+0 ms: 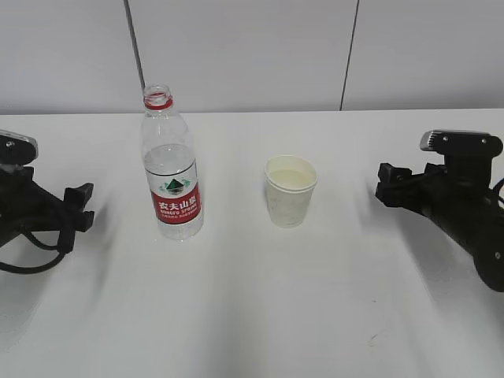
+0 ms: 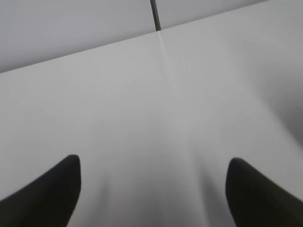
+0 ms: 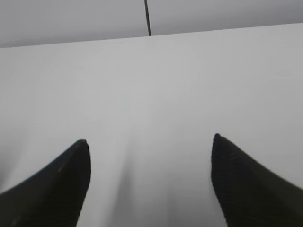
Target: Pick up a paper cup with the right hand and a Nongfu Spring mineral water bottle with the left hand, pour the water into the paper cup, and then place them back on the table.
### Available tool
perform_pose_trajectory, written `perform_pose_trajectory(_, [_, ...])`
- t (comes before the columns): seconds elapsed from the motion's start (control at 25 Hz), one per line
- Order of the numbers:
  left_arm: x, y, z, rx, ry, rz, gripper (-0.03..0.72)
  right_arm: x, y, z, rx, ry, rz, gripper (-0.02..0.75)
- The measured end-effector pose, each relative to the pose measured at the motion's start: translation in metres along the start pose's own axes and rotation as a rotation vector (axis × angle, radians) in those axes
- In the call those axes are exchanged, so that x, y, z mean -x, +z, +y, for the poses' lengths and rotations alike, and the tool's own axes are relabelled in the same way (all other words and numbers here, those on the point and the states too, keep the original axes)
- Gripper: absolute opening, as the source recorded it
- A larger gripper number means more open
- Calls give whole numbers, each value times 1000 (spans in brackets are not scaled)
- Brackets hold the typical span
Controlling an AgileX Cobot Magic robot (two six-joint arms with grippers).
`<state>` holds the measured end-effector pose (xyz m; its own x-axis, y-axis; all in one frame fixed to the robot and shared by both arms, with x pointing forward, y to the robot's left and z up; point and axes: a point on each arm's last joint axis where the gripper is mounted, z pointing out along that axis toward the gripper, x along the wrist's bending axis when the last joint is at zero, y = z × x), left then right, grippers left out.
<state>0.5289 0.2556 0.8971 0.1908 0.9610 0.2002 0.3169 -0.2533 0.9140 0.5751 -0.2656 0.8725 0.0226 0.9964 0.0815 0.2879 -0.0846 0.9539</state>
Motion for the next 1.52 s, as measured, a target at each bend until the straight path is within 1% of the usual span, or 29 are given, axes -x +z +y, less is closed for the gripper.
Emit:
perform_pose_trajectory(0.16, [-2,8,8,-47,-17,3,573,-1,7,17,-98,0,12,589])
perform_pose_trajectory(0.28, [-4,13,20,-96,-28,-5,573,-4,13,30,-210,-18,30,589])
perform_pose_trajectory(0.44, [-7,17,40,-175,-28,-37,573,-9,21,53,-331,-43,42,589])
perform_pose_trajectory(0.6, [-12,18,60,-267,-39,-67,573,-7,28,70,-467,-49,36,589])
perform_pose_trajectory(0.64, [-13,17,63,-311,-43,-79,573,-7,29,74,-504,-55,35,589])
perform_pose_trajectory(0.84, [-24,18,83,-464,-63,-114,573,-8,30,93,-675,-94,34,589])
perform_pose_trajectory(0.92, [-28,17,90,-543,-83,-132,573,-9,30,101,-721,-104,32,589])
perform_pose_trajectory(1.04, [-34,16,106,-622,-110,-144,573,-9,29,112,-784,-122,25,589])
perform_pose_trajectory(1.16, [-41,13,120,-675,-120,-142,573,-9,26,121,-837,-129,20,589])
perform_pose_trajectory(1.24, [-44,10,128,-719,-110,-134,573,-9,24,126,-879,-132,16,589])
perform_pose_trajectory(1.52, [-59,-1,144,-865,-54,-55,573,-10,17,142,-980,-149,16,588])
